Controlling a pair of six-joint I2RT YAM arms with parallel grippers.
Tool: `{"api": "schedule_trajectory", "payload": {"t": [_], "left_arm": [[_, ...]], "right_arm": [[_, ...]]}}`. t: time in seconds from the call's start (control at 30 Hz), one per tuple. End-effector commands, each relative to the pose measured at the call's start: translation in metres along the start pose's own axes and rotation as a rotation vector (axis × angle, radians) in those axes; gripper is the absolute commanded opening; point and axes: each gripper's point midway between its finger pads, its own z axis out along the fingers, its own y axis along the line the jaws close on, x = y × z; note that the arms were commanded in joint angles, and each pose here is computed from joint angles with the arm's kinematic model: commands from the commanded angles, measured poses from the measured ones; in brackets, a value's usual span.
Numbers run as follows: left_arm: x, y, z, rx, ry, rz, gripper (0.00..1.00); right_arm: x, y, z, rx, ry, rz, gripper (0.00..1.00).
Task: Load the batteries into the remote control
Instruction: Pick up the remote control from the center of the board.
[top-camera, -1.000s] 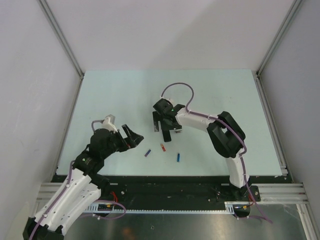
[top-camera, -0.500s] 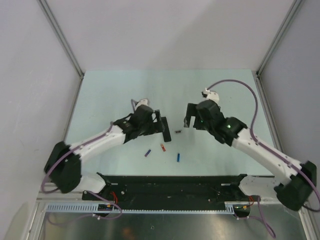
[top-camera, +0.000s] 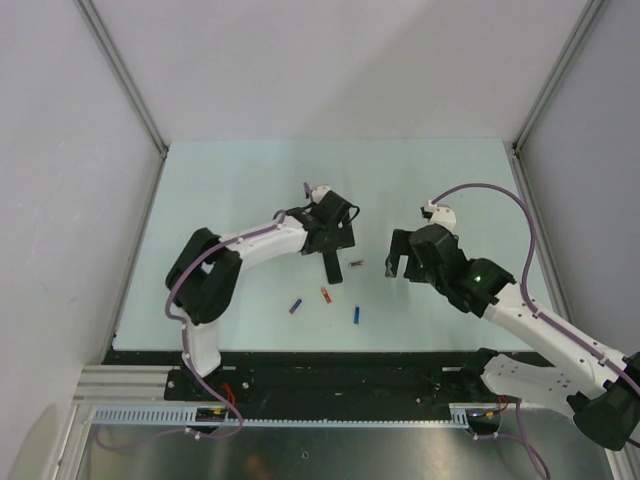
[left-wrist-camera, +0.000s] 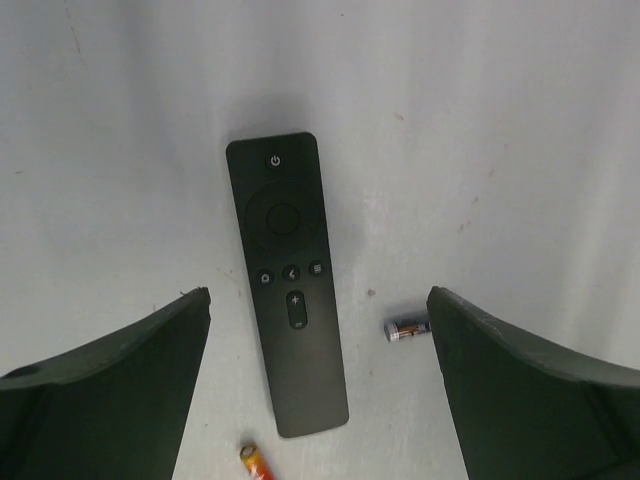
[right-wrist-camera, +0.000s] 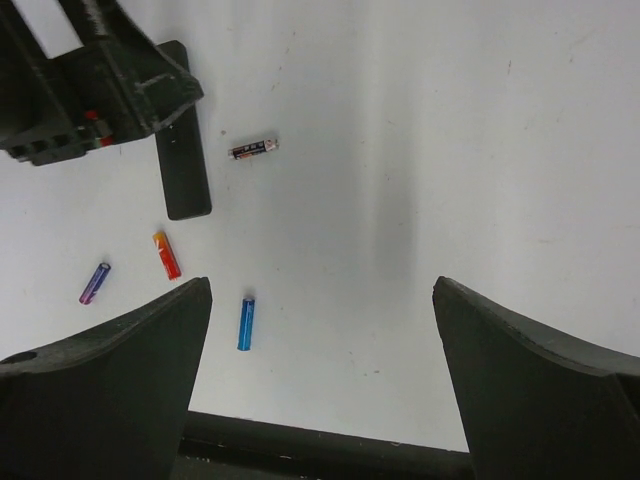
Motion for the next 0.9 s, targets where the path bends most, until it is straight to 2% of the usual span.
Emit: {"api": "schedule_trajectory", "payload": {"t": [0.0,0.13,0.27,0.43,0.63,0.77,0.87], "left_arm": [[0.001,0.003,0.011,-0.104,0.014,-0.033,0.92],[0.005,0.006,0.020,-0.149,0.032,-0.036,0.87],[0.009,0.016,0.028,-0.205,0.045,-0.026,0.78],[0.013,0.028,0.036,-0.240,0.065,-0.022,0.78],[0.016,0.033,0.042,-0.251,0.080,-0.016,0.70],[0.021,0.032,0.047,-0.246,0.104,-0.006,0.52],[0.024,0.033,0.048,-0.244,0.113,-0.004,0.43]], "right_arm": [[-0.004,0.000,-0.006,-0.013,-0.026,0.014,0.97],[-0.002,-0.002,-0.007,-0.017,-0.027,0.024,0.97],[-0.003,-0.004,-0.011,-0.017,-0.034,0.033,0.97],[-0.005,-0.004,-0.013,-0.023,-0.043,0.044,0.97],[-0.003,-0.005,-0.011,-0.016,-0.034,0.039,0.97],[-0.002,-0.004,-0.011,-0.020,-0.030,0.040,0.96],[-0.001,-0.005,-0.011,-0.018,-0.028,0.041,0.96]]}}
